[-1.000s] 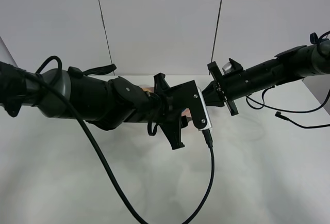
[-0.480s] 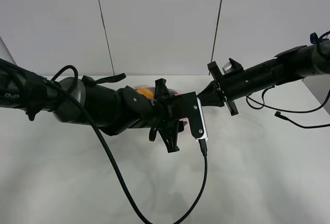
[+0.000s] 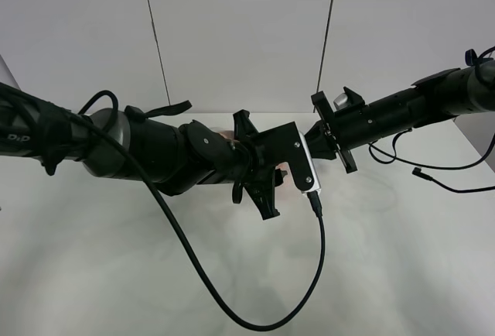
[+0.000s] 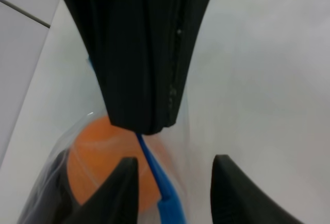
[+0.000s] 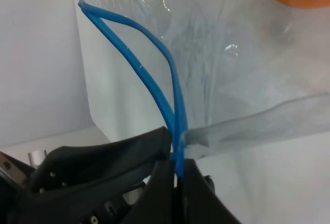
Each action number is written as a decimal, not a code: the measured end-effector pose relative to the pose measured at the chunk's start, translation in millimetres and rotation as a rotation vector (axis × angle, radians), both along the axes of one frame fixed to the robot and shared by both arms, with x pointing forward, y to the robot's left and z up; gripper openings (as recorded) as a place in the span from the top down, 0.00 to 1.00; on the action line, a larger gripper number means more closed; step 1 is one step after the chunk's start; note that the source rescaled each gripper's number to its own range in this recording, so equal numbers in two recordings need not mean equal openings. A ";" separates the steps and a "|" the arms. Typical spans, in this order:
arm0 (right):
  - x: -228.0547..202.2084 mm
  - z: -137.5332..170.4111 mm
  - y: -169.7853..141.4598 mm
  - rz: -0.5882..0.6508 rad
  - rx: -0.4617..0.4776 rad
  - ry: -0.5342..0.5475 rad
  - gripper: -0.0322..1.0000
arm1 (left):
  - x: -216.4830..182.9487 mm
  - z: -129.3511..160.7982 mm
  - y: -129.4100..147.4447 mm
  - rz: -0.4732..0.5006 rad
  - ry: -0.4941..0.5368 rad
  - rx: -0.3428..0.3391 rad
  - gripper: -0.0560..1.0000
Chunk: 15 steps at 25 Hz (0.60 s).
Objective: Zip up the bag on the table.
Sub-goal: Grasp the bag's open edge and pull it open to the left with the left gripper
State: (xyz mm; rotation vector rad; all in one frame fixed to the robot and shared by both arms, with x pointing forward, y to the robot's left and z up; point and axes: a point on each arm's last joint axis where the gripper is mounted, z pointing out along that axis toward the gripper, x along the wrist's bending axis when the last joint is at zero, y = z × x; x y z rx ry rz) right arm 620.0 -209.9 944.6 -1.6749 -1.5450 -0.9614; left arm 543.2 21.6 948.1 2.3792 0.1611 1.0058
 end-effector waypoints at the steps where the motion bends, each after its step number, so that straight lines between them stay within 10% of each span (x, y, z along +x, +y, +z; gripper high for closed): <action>1: 0.0 0.0 0.0 0.000 0.000 0.000 0.97 | -0.1 0.0 -0.1 -0.001 0.000 0.000 0.60; 15: -0.2 -0.3 -0.1 0.003 -0.003 0.000 0.97 | 0.5 0.6 0.1 0.000 -0.008 0.003 0.86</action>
